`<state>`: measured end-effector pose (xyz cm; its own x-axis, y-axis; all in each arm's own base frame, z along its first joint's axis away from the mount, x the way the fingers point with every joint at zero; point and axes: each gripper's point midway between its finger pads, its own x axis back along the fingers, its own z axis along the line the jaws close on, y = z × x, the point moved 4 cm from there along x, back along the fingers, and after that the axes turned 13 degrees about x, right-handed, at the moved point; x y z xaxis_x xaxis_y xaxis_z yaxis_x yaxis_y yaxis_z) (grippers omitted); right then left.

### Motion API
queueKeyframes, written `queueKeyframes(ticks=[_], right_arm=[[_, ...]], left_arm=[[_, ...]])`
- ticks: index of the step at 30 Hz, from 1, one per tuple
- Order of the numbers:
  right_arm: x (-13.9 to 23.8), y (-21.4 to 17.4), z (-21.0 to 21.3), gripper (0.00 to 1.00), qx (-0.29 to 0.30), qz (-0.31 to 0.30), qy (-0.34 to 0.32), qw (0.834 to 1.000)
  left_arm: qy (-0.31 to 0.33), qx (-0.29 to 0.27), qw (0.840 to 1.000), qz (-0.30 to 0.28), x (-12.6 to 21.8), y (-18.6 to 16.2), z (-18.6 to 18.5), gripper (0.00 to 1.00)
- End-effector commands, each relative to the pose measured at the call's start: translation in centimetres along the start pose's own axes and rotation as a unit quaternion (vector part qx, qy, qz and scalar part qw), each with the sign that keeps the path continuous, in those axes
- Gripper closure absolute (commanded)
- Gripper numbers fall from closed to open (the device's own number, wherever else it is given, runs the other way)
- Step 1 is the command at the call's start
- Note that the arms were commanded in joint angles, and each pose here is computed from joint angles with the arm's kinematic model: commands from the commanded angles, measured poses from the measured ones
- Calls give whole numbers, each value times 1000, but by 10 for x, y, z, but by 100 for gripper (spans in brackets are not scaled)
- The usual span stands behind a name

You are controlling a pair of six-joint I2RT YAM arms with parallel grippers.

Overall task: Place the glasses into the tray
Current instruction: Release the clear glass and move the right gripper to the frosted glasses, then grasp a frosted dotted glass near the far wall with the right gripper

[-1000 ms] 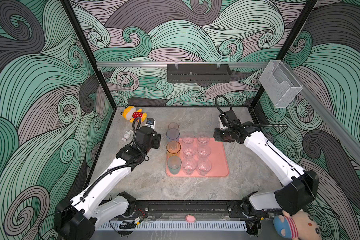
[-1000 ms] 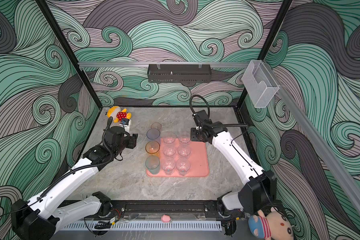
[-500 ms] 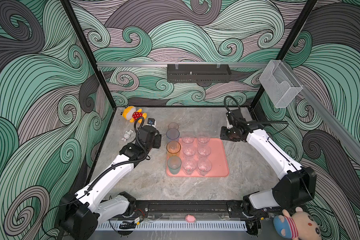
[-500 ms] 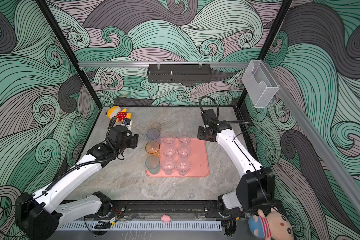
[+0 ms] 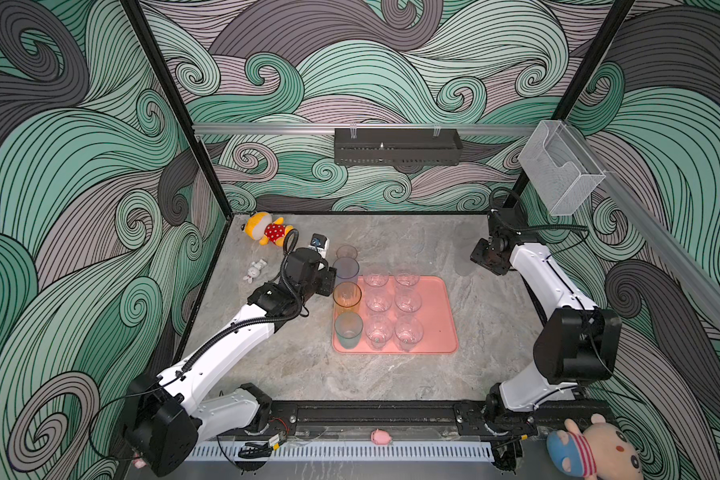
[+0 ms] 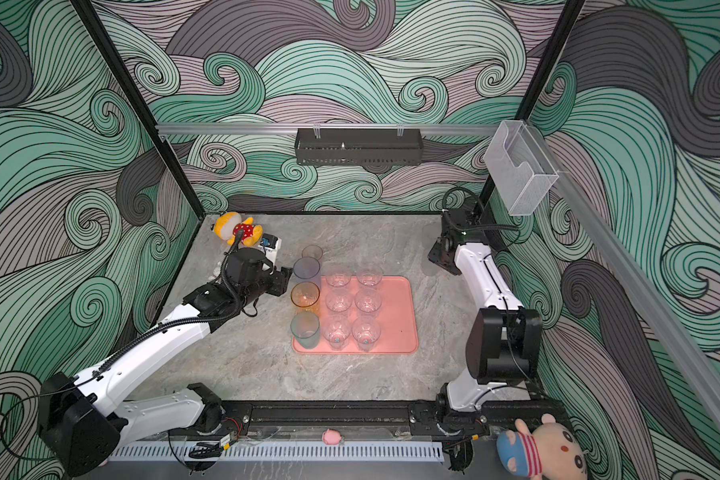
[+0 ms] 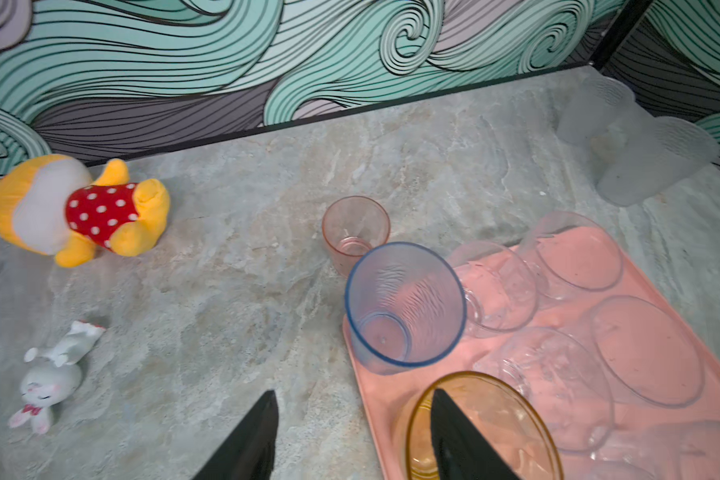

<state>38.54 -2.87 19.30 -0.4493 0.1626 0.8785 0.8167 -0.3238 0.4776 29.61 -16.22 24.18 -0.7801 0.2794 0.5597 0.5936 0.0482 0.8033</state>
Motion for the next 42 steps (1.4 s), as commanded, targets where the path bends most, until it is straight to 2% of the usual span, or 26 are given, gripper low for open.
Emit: queueKeyframes(ticks=[1, 9, 12, 17, 24, 30, 34, 37, 42], right_arm=[[-14, 16, 0, 53, -22, -8, -6, 1000], [-56, 16, -2, 57, -30, 26, -10, 999], [-68, 11, 0, 61, -29, 43, -6, 999], [-82, -2, 2, 77, -27, 62, 1, 998], [-63, -9, 0, 92, -3, 44, -9, 999], [-28, -10, 11, 95, 36, 12, -17, 999], [1, -13, 35, 97, 92, -11, -2, 996], [10, -33, 57, 97, 157, 10, 22, 987], [17, -59, 74, 97, 232, 52, 47, 970]], left_arm=[[-51, -28, 998, -11, 1, 13, -30, 41], [-97, -95, 991, 17, -11, 9, -81, 41], [-109, -109, 988, 26, -16, 8, -95, 41], [-117, -119, 985, 32, -20, 8, -105, 41], [-110, -132, 984, 51, -30, -3, -105, 41], [-102, -136, 984, 54, -29, -5, -102, 41], [-88, -144, 984, 52, -27, -4, -97, 41], [-79, -148, 984, 54, -28, -6, -94, 41], [-74, -145, 985, 57, -28, -8, -91, 41]])
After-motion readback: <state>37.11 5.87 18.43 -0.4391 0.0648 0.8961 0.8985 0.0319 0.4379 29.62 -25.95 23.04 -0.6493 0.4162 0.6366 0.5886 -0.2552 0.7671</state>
